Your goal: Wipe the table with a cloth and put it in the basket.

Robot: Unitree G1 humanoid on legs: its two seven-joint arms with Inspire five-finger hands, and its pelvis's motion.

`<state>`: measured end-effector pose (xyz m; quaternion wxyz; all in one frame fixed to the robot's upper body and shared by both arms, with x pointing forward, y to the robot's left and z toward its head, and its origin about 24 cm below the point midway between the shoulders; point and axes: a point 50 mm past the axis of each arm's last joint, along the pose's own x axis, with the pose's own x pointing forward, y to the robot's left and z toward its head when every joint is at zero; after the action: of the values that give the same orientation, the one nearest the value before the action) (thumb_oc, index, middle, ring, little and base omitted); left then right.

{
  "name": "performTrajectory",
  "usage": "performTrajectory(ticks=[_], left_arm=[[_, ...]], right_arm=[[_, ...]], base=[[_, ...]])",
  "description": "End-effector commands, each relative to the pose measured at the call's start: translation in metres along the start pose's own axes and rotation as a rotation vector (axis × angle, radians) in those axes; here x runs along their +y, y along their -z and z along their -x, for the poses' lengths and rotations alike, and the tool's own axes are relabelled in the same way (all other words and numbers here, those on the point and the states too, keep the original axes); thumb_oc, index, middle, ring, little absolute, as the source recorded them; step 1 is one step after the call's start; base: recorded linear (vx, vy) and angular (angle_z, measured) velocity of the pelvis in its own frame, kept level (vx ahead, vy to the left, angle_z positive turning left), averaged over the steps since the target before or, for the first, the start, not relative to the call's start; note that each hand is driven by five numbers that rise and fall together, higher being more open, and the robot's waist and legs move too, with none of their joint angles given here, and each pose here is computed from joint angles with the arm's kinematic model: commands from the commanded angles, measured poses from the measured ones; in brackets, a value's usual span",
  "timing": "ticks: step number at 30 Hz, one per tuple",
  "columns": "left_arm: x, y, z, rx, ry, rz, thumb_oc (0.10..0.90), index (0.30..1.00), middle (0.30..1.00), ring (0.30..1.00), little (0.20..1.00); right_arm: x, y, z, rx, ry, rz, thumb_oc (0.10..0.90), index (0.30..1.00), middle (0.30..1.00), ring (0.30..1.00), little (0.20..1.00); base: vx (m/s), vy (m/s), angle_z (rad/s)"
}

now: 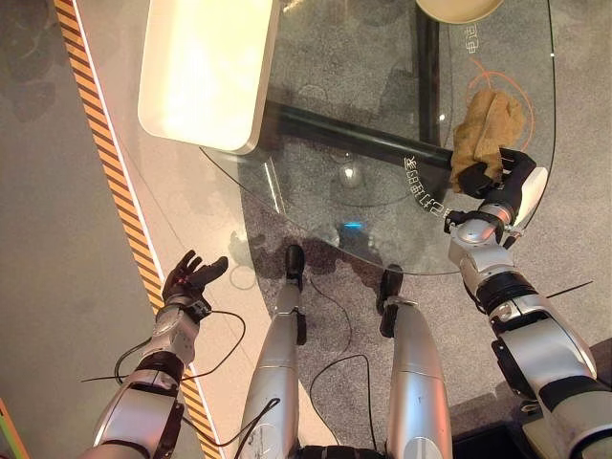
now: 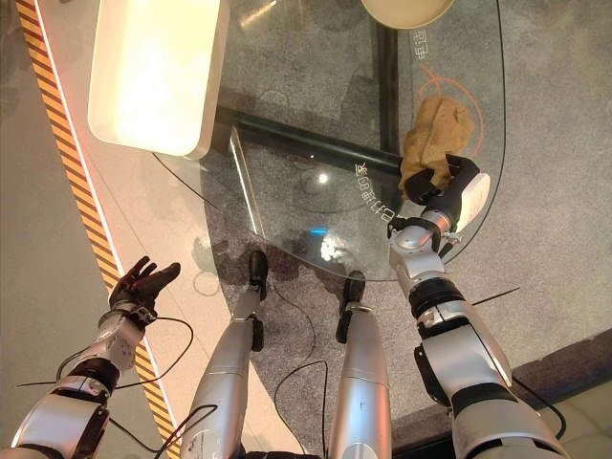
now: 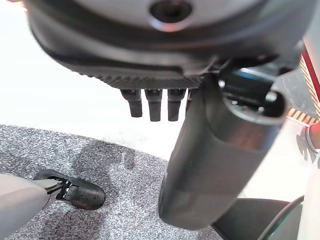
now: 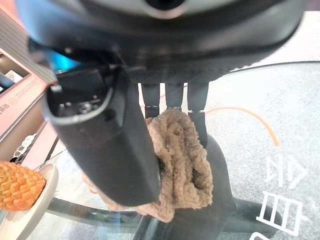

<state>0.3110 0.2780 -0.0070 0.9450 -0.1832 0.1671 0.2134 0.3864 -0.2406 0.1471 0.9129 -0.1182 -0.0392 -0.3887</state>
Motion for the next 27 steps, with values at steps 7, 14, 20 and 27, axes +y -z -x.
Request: performTrajectory(ticks=[7, 14, 20, 27], left_arm=[[0.004, -0.013, -0.002, -0.045, -0.022, -0.021, 0.8, 0.9, 0.9, 0.9, 0.9], [0.001, -0.004, 0.0, -0.04, -0.014, -0.022, 0.8, 0.9, 0.9, 0.9, 0.9], [-0.001, 0.002, 0.001, -0.032, 0.005, -0.019, 0.8, 0.9, 0.9, 0.9, 0.9], [-0.004, 0.007, 0.002, -0.015, 0.02, -0.02, 0.8, 0.9, 0.9, 0.9, 0.9]], right_arm=[[0.012, -0.053, -0.001, -0.28, -0.061, 0.097, 0.1, 0.3, 0.3, 0.3, 0.2], [0.033, -0.091, 0.019, -0.441, -0.125, 0.139, 0.1, 0.3, 0.3, 0.3, 0.2], [0.052, -0.117, 0.038, -0.607, -0.234, 0.229, 0.1, 0.3, 0.3, 0.3, 0.2], [0.063, -0.121, 0.047, -0.656, -0.315, 0.296, 0.1, 0.3, 0.3, 0.3, 0.2]], base=[[0.0, 0.0, 0.0], [0.0, 0.0, 0.0], [0.0, 0.011, 0.0], [0.0, 0.005, 0.01]])
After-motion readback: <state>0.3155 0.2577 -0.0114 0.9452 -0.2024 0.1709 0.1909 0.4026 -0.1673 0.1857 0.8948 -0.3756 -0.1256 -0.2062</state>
